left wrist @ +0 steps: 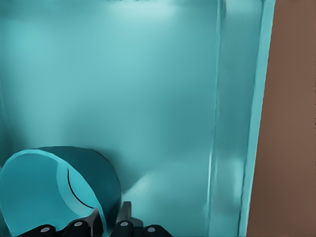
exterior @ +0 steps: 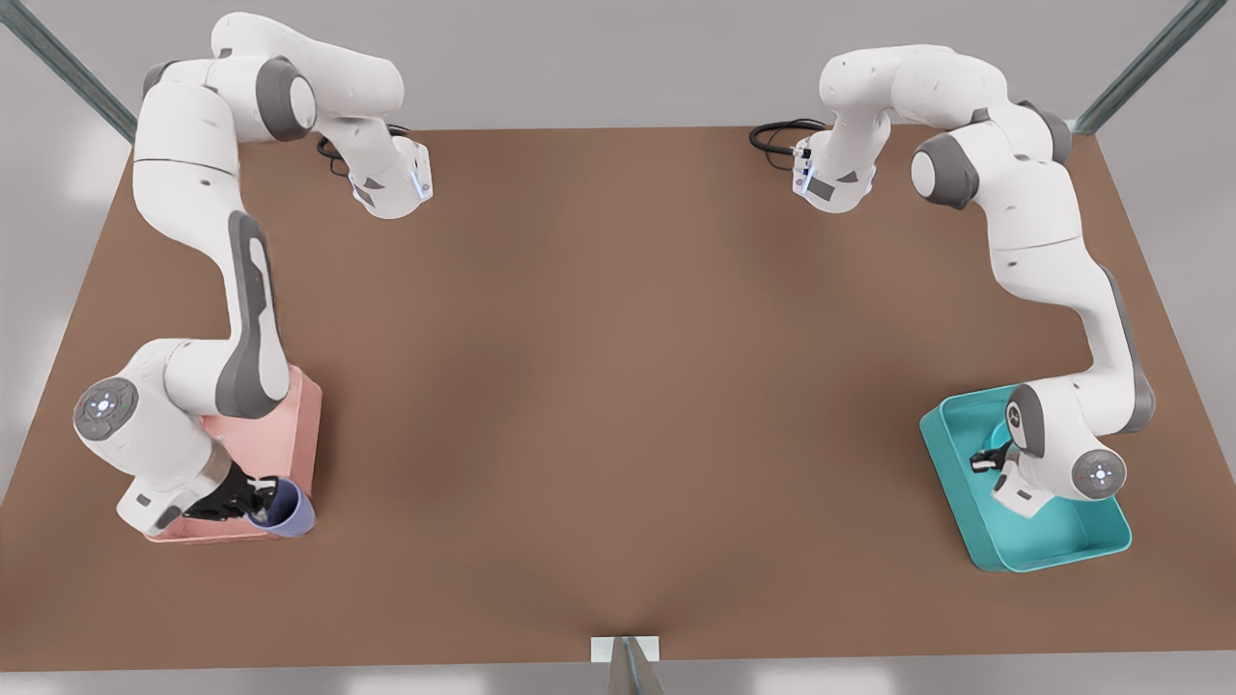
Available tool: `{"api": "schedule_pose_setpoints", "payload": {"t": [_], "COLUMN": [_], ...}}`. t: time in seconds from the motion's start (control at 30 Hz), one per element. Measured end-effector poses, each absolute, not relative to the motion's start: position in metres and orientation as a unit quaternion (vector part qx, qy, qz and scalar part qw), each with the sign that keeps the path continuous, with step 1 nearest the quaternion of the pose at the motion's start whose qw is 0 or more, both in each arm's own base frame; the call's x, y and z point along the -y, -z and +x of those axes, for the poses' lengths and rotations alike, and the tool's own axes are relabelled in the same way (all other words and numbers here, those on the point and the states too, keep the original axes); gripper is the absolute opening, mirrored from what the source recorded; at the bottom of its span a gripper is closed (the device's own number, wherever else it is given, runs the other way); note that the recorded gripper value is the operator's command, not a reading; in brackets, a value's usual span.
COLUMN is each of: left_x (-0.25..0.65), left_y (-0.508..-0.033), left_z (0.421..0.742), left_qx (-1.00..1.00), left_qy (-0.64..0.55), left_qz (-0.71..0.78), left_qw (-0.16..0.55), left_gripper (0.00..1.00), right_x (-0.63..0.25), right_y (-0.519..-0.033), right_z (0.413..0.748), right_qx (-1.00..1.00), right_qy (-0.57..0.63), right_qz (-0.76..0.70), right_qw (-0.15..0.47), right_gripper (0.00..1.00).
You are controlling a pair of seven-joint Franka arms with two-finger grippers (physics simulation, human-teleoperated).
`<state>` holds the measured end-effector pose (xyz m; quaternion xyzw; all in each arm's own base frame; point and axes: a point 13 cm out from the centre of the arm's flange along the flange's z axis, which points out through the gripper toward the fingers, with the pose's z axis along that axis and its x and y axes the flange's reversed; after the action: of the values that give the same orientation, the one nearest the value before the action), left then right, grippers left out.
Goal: Put the bowls and cups in different boxes
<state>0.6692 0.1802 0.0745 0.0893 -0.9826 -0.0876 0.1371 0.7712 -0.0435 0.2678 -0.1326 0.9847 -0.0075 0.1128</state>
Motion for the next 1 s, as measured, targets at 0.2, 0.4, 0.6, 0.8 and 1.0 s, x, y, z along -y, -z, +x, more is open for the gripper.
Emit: {"api": "schedule_pose_setpoints", "payload": {"t": [0.2, 0.4, 0.6, 0.8, 1.0], "left_x": [-0.118, 0.018, 0.064, 0.067, 0.068], "left_y": [-0.260, -0.432, -0.419, -0.415, -0.409], "left_z": [0.704, 0.642, 0.599, 0.588, 0.584], "left_qx": [0.996, 0.999, 0.994, 0.991, 0.989], "left_qy": [0.052, 0.015, 0.000, -0.001, -0.001], "left_qz": [0.055, -0.035, -0.078, -0.083, -0.086], "left_qw": [0.044, 0.026, 0.083, 0.105, 0.118], "left_gripper": [1.00, 1.00, 1.00, 1.00, 1.00], "right_x": [0.127, 0.148, 0.148, 0.148, 0.147], "right_y": [-0.244, -0.172, -0.137, -0.123, -0.123], "right_z": [0.755, 0.742, 0.740, 0.739, 0.741], "right_qx": [-0.981, -0.975, -0.964, -0.954, -0.947], "right_qy": [0.010, -0.011, -0.018, -0.014, -0.005], "right_qz": [-0.168, -0.216, -0.261, -0.295, -0.316], "right_qw": [0.093, 0.059, 0.054, 0.053, 0.053], "right_gripper": [0.21, 0.21, 0.21, 1.00, 1.00]}}
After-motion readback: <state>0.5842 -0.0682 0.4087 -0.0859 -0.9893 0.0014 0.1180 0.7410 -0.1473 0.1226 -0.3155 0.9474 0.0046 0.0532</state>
